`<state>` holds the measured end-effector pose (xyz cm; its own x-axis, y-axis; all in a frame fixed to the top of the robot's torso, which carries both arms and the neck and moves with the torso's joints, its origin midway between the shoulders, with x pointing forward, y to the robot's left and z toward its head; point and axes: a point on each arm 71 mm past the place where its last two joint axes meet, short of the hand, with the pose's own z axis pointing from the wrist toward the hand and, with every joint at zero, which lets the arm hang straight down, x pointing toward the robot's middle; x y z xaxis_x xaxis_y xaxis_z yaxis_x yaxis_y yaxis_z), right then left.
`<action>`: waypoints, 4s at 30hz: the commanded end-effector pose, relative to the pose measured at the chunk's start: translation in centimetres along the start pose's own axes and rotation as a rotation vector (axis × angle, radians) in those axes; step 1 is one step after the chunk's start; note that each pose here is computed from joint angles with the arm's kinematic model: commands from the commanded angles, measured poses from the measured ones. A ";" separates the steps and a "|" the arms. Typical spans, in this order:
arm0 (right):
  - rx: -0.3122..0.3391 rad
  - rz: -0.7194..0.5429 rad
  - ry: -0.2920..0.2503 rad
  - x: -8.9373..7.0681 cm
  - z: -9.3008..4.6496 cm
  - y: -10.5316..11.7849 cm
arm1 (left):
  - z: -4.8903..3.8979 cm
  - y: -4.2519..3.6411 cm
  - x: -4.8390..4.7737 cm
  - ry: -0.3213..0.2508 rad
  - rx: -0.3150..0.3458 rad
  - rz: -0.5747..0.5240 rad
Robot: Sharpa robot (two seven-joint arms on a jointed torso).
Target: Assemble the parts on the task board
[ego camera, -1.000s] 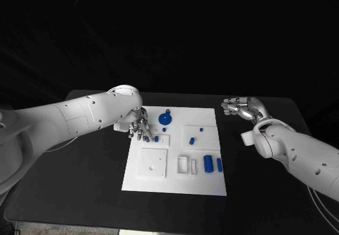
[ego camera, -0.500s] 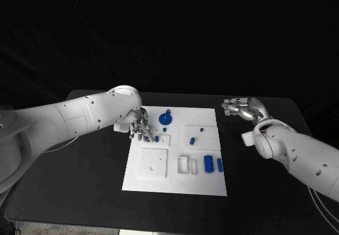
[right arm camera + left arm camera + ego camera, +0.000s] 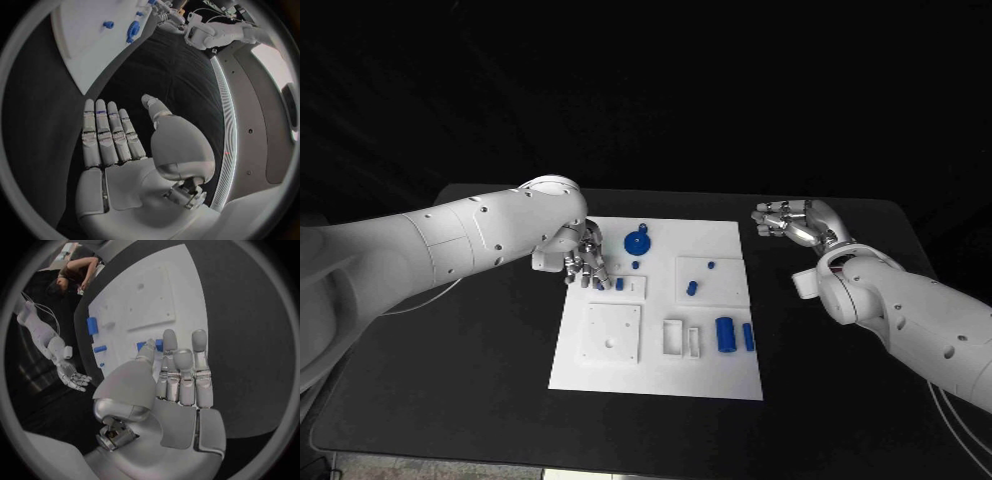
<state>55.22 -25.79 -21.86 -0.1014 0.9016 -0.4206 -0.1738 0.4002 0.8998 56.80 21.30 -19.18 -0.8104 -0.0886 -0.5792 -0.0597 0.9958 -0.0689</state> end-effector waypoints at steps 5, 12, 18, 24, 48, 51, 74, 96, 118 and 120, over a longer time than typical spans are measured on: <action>-0.011 0.003 0.017 0.2 0.0 0.0 | -0.09 -0.11 0.20 -0.002 0.017 -0.014; -0.011 0.003 0.016 0.1 -0.1 0.0 | -0.23 0.09 0.44 -0.001 0.018 -0.015; -0.010 0.003 0.016 0.1 -0.1 0.0 | -0.38 0.41 0.49 -0.026 0.029 -0.034; -0.009 0.003 0.015 0.1 -0.1 -0.1 | -0.56 0.84 0.47 -0.063 0.040 -0.061; -0.002 0.000 0.008 -0.3 -0.5 -0.4 | -3.07 3.24 2.36 -0.278 0.107 -0.217; -0.002 -0.001 0.007 -0.4 -0.5 -0.5 | -3.39 3.39 2.94 -0.296 0.110 -0.224; 0.001 -0.001 0.002 -0.5 -0.6 -0.6 | -3.03 3.40 5.31 -0.352 0.095 -0.163; 0.005 -0.001 0.002 -0.6 -0.8 -0.8 | -1.31 3.03 6.81 -0.380 0.081 -0.131; 0.006 0.000 0.004 -0.5 -0.8 -0.9 | -1.13 2.63 7.13 -0.349 0.100 -0.133; 0.006 0.000 0.005 -0.5 -0.8 -0.9 | -1.13 2.61 7.14 -0.347 0.102 -0.135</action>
<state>54.67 -26.90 -22.55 -0.0963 0.9008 -0.4234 -0.1560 0.4065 0.9002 50.41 23.52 -22.08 -0.5345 -0.2385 -0.8108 -0.0860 0.9697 -0.2285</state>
